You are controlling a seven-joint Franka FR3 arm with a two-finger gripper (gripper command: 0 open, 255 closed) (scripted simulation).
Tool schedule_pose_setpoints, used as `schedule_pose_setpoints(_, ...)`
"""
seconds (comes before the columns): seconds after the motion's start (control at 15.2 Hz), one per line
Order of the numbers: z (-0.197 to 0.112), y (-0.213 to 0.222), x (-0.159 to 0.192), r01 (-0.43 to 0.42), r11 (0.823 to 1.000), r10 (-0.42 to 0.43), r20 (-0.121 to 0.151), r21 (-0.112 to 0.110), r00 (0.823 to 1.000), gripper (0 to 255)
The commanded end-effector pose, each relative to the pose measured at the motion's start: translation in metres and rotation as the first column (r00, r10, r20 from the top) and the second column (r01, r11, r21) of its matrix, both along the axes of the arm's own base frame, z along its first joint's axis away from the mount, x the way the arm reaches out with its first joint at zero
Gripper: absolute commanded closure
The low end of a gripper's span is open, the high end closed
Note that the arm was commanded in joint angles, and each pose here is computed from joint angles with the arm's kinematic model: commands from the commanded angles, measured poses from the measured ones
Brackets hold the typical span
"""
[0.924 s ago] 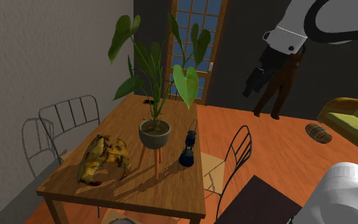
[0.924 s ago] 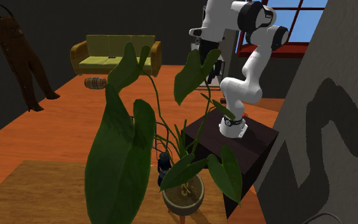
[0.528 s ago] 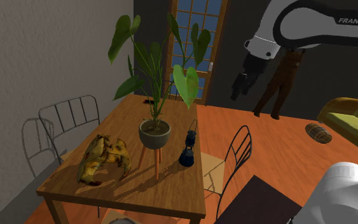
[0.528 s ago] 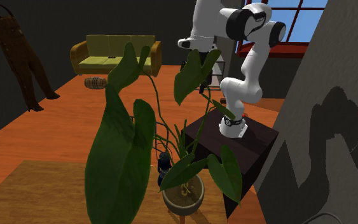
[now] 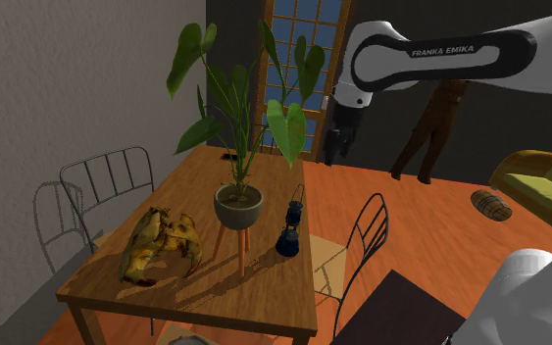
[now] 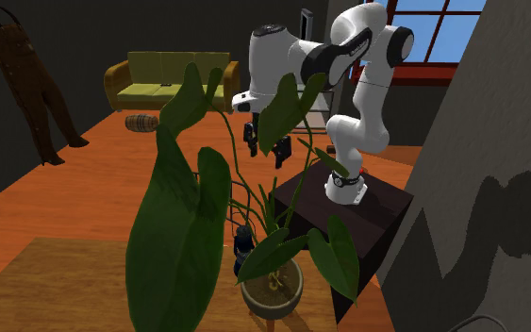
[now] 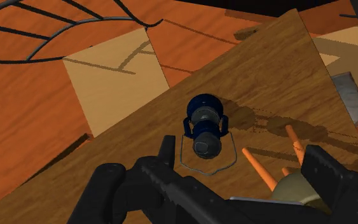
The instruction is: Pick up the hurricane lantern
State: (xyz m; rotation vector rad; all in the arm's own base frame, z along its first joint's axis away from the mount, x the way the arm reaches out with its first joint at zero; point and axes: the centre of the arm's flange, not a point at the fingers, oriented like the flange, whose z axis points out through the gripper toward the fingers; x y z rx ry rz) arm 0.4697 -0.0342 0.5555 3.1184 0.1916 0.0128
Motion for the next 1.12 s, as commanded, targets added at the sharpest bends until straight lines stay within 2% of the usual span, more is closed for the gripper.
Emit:
schedule_pose_setpoints(0.0,-0.022,0.0,0.023,-0.021,1.0,0.021,-0.04,-0.001,0.999,0)
schedule_pose_setpoints(0.46,-0.096,0.006,0.1,-0.09,0.996,0.089,-0.174,0.0,0.981,0)
schedule_pose_setpoints(0.92,-0.181,0.016,0.166,-0.158,0.987,0.154,-0.305,0.01,0.94,0)
schedule_pose_setpoints(1.06,-0.188,0.016,0.167,-0.16,0.987,0.155,-0.308,0.01,0.939,0)
